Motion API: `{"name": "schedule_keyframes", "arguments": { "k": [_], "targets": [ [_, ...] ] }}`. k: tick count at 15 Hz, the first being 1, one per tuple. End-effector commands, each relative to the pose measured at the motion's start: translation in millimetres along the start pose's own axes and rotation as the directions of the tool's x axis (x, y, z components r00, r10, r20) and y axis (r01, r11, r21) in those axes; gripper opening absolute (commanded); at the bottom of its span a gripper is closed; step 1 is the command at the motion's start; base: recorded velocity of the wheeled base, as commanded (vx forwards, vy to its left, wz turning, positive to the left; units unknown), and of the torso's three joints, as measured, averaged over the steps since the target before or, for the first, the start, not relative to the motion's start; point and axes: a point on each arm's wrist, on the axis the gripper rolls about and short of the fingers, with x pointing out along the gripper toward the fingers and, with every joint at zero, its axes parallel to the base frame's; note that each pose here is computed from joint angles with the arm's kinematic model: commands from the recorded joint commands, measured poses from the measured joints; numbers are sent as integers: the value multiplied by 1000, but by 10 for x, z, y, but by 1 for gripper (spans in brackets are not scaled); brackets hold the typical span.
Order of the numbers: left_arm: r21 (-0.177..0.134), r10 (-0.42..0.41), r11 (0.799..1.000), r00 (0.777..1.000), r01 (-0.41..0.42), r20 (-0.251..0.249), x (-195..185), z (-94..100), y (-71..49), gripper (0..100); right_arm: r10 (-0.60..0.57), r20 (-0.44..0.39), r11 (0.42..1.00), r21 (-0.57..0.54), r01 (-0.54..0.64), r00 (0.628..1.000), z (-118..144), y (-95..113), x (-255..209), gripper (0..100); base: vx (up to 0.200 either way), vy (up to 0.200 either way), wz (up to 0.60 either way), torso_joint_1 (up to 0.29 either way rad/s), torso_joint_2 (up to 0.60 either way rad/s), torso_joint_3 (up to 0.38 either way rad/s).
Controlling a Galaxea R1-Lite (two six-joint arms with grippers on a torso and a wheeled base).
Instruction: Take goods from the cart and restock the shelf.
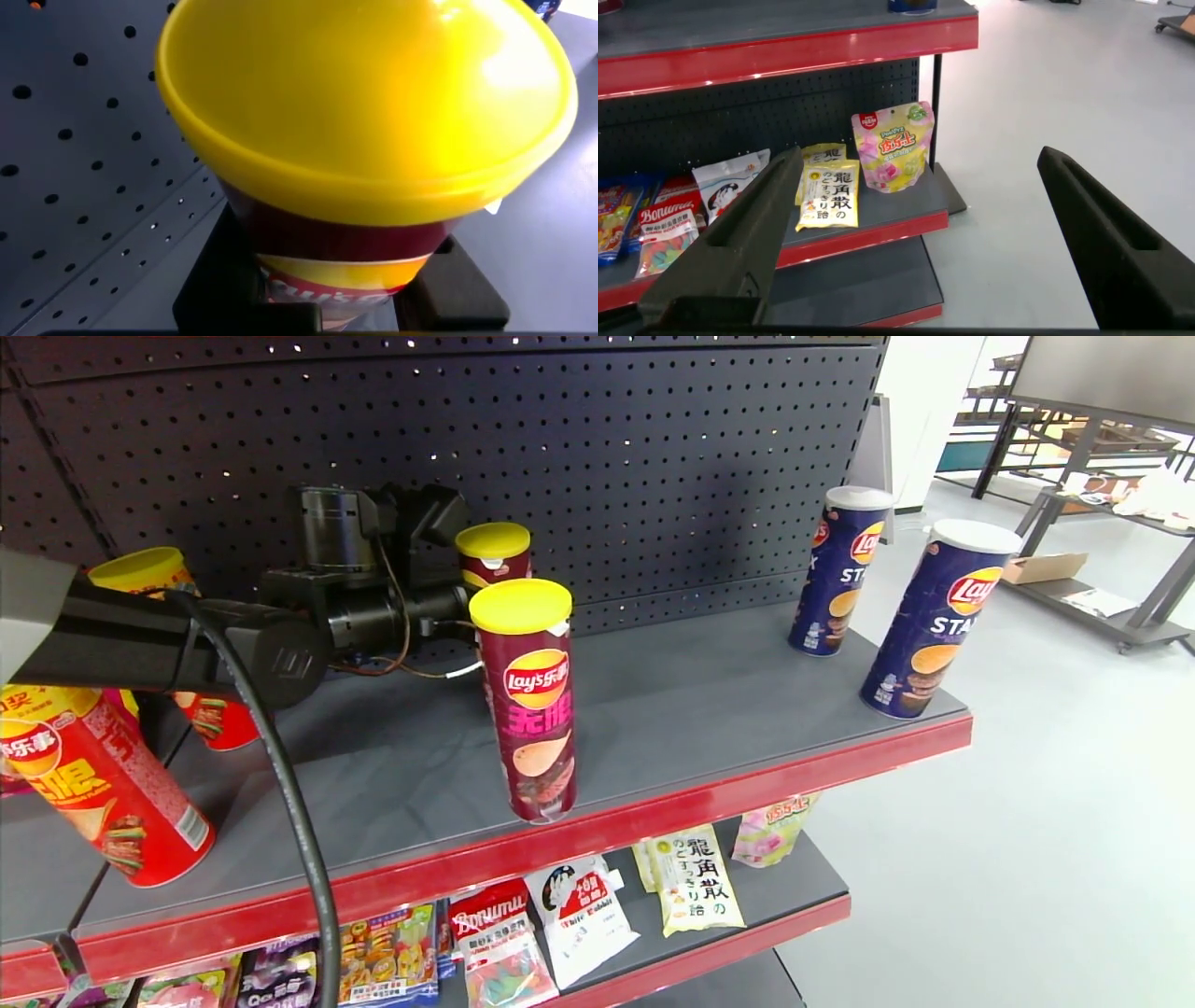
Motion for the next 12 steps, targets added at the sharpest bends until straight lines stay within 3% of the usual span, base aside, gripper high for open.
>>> {"name": "schedule_keyframes", "arguments": {
  "k": [1, 2, 8, 12],
  "targets": [
    [0, 0, 1000, 1000, 0, 0, -6, 1, -2, 0, 0, -1, 1000, 0, 0, 1000, 1, 0, 1, 100, 0, 0, 0, 0, 0, 0],
    [1, 0, 1000, 1000, 0, 4, -7, 0, -2, 100, 0, -1, 1000, 0, 0, 1000, 1, 0, 1, 100, 0, 0, 0, 0, 0, 0],
    [5, 4, 1000, 1000, -5, 24, -64, 50, -6, 100, 0, 0, 1000, 0, 0, 1000, 2, 0, 1, 100, 0, 0, 0, 0, 0, 0],
    [-3, 6, 1000, 1000, -6, -7, -498, 30, -111, 100, 0, -1, 1000, 0, 0, 1000, 1, 0, 1, 100, 0, 0, 0, 0, 0, 0]
  ]
}}
